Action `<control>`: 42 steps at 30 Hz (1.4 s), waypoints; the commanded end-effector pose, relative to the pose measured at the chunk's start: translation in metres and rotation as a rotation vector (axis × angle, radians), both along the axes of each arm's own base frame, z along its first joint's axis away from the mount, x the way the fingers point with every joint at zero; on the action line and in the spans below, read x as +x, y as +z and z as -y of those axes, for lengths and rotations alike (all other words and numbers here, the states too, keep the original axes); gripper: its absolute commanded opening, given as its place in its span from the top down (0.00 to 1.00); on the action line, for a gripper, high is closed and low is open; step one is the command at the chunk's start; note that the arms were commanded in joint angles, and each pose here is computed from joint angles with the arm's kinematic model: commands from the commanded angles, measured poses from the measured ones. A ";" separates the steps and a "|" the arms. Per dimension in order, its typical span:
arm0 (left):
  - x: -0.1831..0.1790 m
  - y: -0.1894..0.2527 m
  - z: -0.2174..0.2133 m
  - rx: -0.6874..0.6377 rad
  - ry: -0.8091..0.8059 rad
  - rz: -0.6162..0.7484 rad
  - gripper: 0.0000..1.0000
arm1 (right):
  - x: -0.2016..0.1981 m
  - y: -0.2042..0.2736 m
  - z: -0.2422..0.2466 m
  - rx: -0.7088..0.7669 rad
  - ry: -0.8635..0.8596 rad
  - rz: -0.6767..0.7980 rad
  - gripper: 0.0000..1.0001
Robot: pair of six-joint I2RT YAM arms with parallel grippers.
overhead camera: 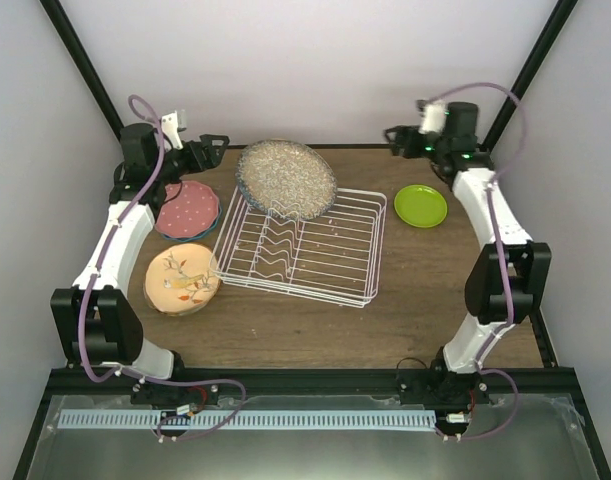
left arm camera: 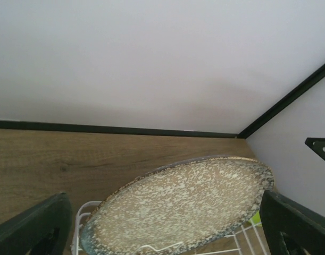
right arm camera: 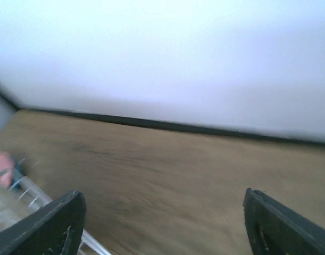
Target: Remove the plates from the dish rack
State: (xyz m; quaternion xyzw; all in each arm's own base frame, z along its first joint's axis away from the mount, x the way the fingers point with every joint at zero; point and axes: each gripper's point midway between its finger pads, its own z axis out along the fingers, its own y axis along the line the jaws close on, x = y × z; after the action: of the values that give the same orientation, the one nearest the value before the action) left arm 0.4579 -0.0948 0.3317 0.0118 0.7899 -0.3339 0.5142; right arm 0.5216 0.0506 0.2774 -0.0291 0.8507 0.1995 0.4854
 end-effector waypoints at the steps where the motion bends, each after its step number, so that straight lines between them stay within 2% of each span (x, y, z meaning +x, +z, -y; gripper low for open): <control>1: 0.002 0.007 -0.003 0.002 0.015 0.021 0.00 | -0.006 0.048 -0.101 -0.109 0.400 0.331 0.04; 3: 0.001 0.006 -0.005 0.008 0.025 0.017 0.00 | -0.006 0.042 -0.125 -0.117 0.464 0.355 0.00; 12: -0.012 0.002 -0.012 0.061 0.040 0.014 0.00 | -0.018 0.034 -0.195 -0.109 0.665 0.393 0.01; 16: -0.014 0.000 -0.013 0.066 0.039 0.011 0.00 | -0.028 0.032 -0.213 -0.087 0.740 0.408 0.01; 24: -0.015 -0.003 -0.011 0.063 0.029 0.003 0.00 | -0.041 0.037 -0.219 -0.057 0.762 0.434 0.03; 36: -0.011 -0.006 -0.008 0.048 0.011 -0.013 0.00 | -0.034 0.004 -0.257 -0.125 0.831 0.397 0.17; 42: -0.012 -0.006 -0.008 0.052 0.011 -0.015 0.00 | -0.031 -0.016 -0.276 -0.194 0.820 0.383 0.28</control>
State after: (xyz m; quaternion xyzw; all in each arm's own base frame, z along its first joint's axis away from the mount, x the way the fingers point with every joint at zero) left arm 0.4452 -0.0874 0.3230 0.0151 0.8040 -0.3089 0.5079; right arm 0.4868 0.3145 0.2643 -0.4320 0.6771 0.3182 0.5036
